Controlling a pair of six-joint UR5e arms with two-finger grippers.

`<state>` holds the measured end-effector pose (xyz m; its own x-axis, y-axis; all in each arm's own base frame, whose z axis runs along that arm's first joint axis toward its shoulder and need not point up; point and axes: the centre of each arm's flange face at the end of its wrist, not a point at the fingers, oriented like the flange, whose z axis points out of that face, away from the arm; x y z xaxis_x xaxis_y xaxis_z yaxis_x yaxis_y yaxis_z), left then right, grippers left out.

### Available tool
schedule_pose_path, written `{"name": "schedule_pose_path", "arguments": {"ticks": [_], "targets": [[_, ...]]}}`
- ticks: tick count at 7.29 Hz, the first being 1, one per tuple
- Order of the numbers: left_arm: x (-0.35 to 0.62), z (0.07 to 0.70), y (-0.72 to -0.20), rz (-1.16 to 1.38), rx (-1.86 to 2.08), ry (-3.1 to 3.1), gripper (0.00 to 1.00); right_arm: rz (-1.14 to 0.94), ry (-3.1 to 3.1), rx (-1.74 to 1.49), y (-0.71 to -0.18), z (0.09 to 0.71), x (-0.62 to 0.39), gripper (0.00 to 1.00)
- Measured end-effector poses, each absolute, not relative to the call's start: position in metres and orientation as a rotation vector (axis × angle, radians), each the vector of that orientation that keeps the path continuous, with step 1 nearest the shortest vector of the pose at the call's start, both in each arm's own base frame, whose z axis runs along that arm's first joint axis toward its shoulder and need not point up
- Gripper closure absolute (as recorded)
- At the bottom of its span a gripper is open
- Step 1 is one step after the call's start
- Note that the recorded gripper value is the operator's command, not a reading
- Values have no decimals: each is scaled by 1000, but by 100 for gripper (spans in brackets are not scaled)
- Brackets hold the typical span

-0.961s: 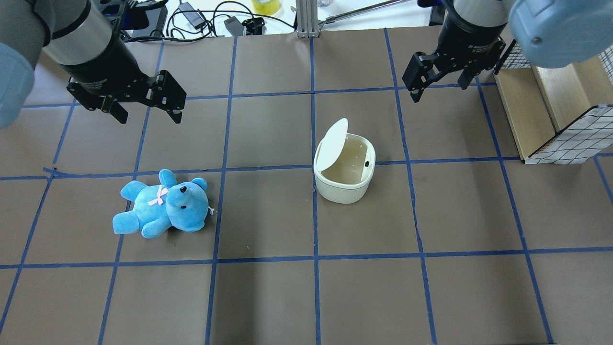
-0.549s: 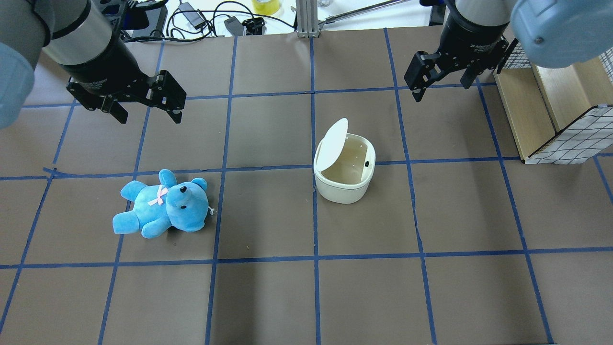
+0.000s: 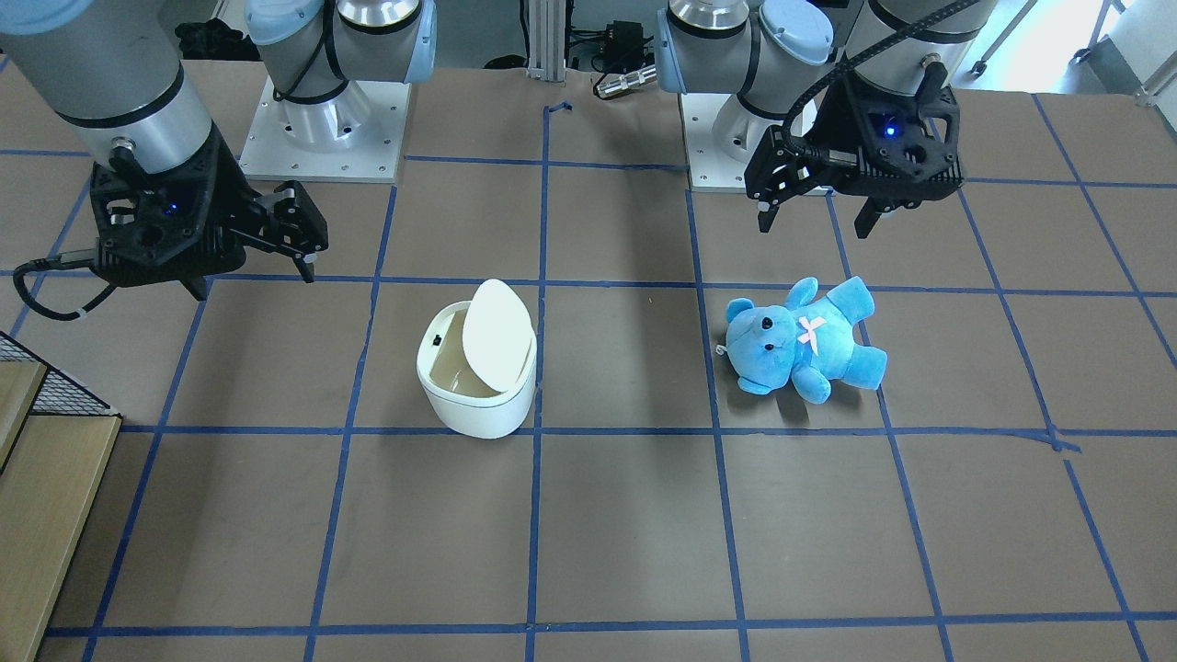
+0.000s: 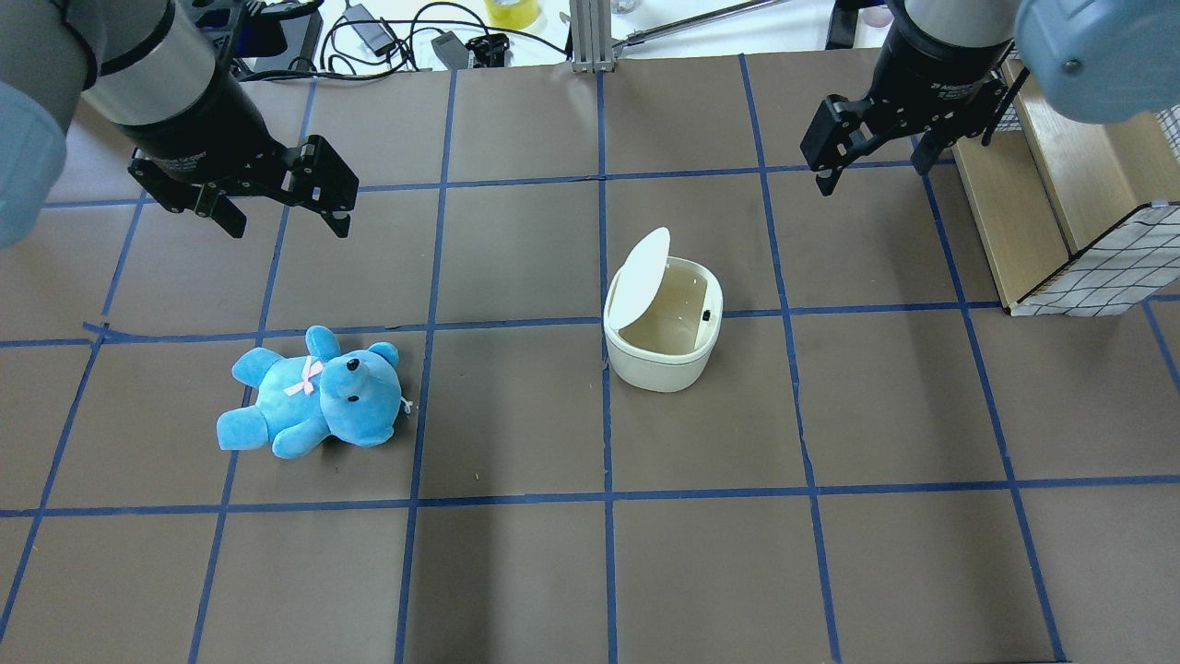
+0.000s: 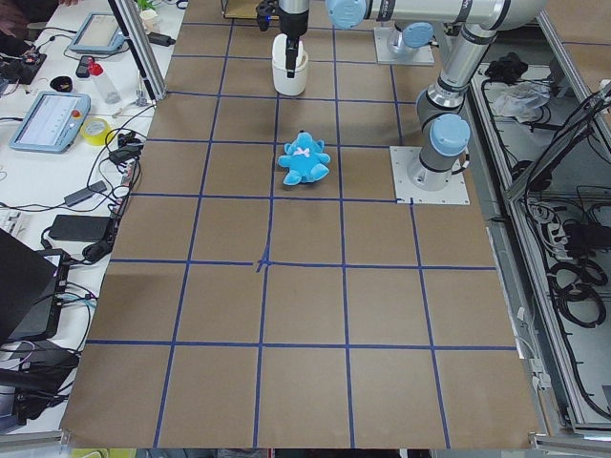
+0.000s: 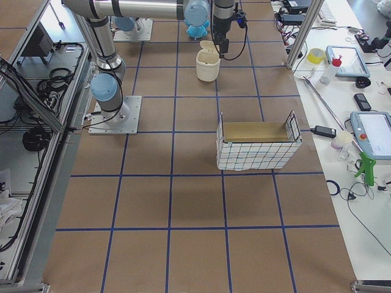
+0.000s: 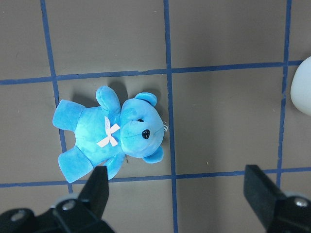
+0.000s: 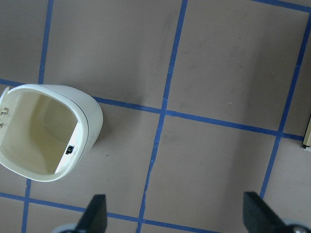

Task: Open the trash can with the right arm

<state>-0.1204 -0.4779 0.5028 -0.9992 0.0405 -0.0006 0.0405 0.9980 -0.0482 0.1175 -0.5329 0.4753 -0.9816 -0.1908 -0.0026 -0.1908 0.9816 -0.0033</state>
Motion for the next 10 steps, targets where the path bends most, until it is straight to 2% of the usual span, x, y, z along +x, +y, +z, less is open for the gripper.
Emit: {"name": "schedule_pose_path", "arguments": {"ticks": [6,10], "targets": [[-120,503,-478,76,-64,-3140,0,48,3124,-264,-509,490,118,1],[-120,503,-478,76,-64,-3140,0,-56,3126,-252,-514,498,120,0]]}}
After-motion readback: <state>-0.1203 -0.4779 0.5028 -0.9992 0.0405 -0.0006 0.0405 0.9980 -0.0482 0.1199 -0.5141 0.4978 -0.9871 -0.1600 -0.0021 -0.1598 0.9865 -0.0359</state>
